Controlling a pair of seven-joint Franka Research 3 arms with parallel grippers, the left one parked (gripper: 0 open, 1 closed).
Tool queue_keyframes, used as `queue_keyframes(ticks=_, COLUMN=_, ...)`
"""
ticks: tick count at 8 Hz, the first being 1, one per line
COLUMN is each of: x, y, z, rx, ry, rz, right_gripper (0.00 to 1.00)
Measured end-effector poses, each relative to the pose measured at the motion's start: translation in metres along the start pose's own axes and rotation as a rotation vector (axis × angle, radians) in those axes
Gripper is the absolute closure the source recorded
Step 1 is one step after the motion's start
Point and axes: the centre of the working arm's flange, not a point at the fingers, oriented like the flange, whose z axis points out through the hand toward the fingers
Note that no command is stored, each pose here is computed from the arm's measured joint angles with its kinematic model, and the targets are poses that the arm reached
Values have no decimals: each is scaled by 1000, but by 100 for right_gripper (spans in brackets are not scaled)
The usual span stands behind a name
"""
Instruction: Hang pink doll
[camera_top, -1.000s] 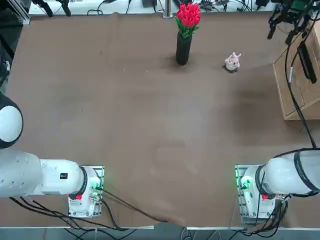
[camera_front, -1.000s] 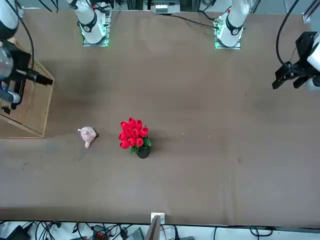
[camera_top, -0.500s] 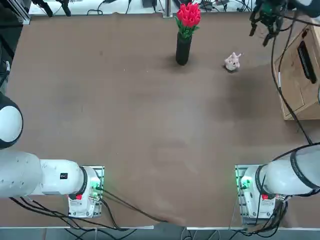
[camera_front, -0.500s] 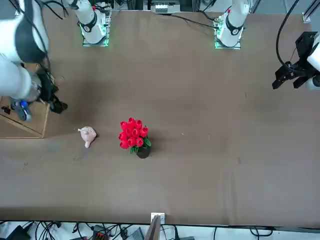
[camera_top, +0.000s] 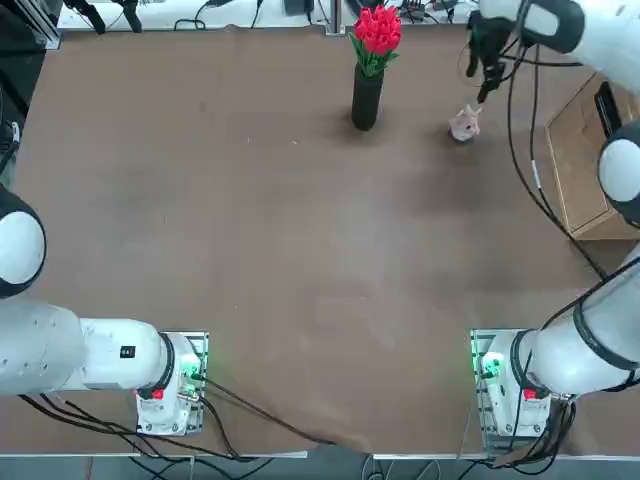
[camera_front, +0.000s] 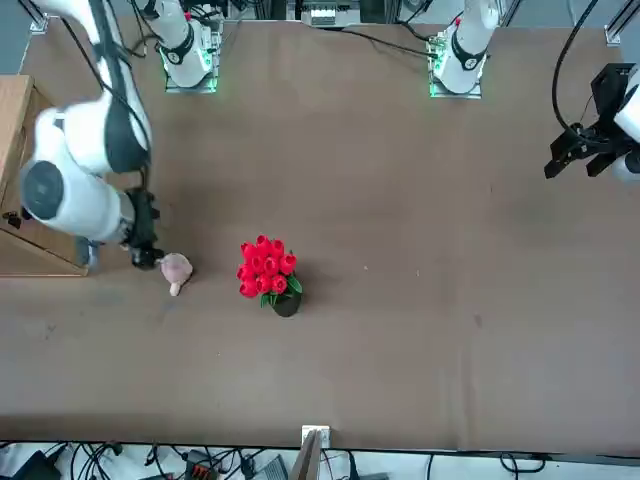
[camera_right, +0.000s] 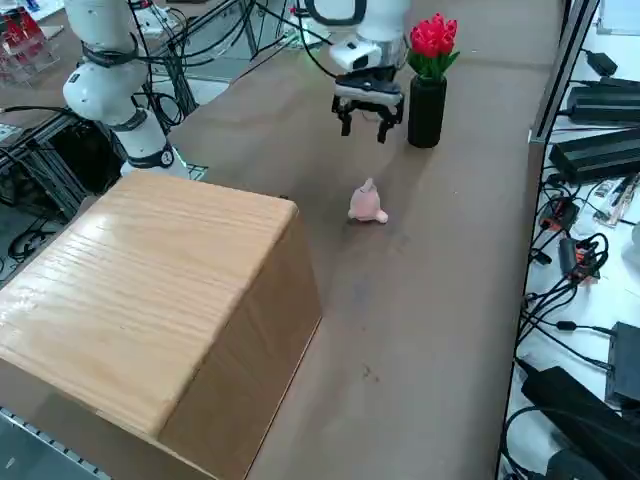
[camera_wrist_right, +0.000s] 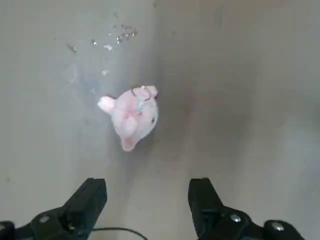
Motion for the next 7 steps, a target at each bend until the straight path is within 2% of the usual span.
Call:
queue_keyframes(ticks=2, x=-16, y=-18, z=51, rx=15, ry=78, rz=93, right_gripper=0)
queue_keyframes(ticks=5, x=-15, y=-31, z=104, rx=22, ry=138, rz=181, right_gripper=0)
queue_keyframes(ticks=7, x=-12, y=-32, z=120, rx=7, ry=155, rz=193, right_gripper=0)
